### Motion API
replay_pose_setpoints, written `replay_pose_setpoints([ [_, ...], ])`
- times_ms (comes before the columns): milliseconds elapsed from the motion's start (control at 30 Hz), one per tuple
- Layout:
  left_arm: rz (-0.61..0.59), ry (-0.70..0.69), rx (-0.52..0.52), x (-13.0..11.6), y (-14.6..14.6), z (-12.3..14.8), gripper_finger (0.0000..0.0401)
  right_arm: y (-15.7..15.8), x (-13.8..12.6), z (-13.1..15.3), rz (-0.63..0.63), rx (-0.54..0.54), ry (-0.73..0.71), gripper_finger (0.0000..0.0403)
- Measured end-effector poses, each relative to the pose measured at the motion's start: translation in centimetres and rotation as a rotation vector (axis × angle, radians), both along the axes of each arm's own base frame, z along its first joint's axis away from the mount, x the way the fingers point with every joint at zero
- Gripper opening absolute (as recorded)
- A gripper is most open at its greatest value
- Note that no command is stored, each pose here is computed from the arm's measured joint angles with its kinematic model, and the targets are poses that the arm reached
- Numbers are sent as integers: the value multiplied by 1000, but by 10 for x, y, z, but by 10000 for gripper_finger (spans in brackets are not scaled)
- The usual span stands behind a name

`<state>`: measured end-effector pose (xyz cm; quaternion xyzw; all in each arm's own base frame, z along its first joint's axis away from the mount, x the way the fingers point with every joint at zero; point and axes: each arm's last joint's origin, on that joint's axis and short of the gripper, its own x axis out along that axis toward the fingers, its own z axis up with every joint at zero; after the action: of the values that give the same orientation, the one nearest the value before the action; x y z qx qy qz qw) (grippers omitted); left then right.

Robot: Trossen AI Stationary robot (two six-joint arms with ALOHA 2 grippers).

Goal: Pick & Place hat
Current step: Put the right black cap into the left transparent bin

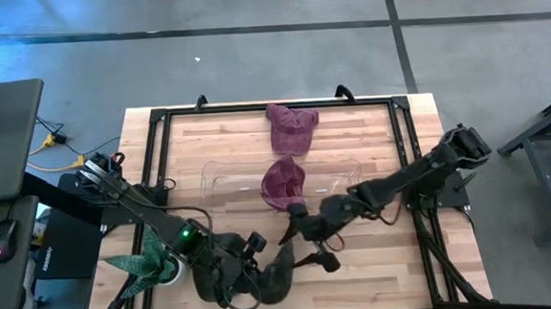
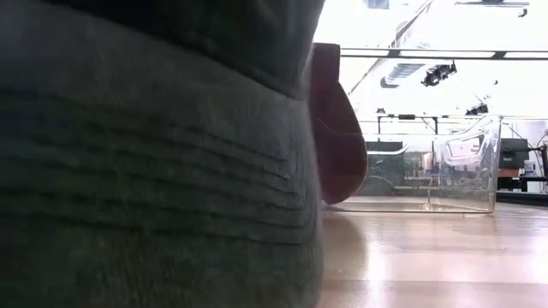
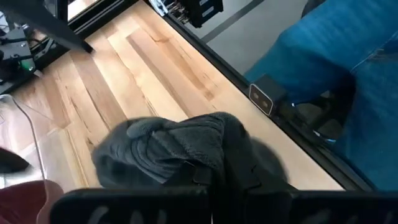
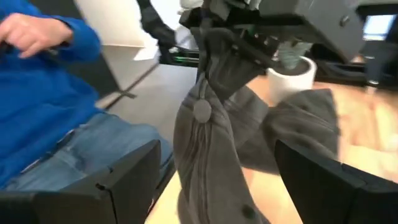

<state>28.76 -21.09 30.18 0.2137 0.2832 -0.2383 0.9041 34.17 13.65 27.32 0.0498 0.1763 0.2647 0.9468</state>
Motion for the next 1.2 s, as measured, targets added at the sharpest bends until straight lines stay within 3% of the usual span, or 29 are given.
replay_pose_setpoints([
  [267, 2, 1, 14, 0, 1, -1, 1, 1, 27, -42, 122, 42, 33, 309],
  [467, 1, 14, 23, -1, 1, -2, 1, 13, 24, -38, 281, 160, 26, 274],
  [600, 2, 14, 24, -1, 1, -2, 1, 23, 20, -34, 348, 212, 33, 202],
  [800, -49, 11, -34, 6, 6, 1, 8, 36, 15, -34, 317, 193, 22, 34],
  [867, -69, 24, -67, 11, 12, 1, 24, 39, 13, -34, 293, 181, 12, 12],
  [967, -104, 50, -117, 17, 21, 1, 66, 42, 9, -26, 240, 183, 1, 25],
  [1200, -149, 86, -258, 30, 41, 5, 201, 47, 3, -21, 72, 60, 89, 8],
])
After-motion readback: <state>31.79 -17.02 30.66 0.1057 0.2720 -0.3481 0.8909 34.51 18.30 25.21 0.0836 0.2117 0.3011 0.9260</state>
